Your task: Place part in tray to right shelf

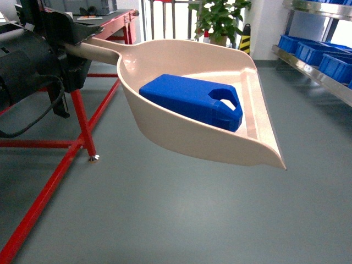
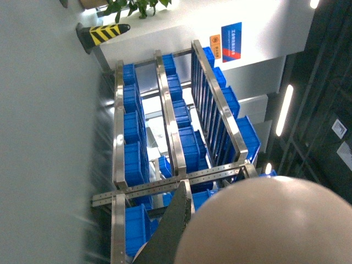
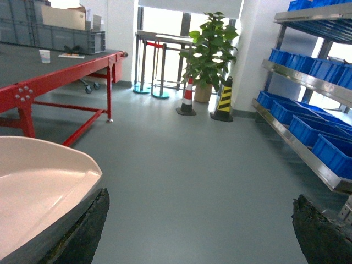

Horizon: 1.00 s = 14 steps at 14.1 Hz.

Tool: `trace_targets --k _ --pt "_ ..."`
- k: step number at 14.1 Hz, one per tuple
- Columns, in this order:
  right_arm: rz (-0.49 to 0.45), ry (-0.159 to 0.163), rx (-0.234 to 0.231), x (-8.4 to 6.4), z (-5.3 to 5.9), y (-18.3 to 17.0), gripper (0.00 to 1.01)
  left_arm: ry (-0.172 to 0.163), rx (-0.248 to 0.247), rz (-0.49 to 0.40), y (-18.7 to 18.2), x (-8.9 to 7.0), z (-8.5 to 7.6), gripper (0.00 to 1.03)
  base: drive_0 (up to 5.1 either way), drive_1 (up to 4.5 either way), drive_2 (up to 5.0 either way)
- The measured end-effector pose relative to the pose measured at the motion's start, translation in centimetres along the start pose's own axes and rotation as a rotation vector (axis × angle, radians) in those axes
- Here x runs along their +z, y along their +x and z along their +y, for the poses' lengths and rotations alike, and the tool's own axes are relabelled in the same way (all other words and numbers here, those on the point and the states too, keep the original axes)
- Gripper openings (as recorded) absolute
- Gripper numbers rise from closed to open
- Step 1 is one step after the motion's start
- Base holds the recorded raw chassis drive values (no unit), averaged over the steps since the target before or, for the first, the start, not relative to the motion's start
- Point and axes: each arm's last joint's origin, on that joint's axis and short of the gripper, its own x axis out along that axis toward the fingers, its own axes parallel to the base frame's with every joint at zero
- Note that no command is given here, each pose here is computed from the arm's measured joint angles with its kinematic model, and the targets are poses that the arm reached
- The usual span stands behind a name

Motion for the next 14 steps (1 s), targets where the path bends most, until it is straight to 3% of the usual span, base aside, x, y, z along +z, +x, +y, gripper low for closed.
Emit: trace_targets --k 14 --pt "0.002 0.000 0.000 -0.02 0.00 0.01 0.98 0.001 -0.003 -0.004 0.00 0.03 -0.03 0.13 0.1 4.40 -4.2"
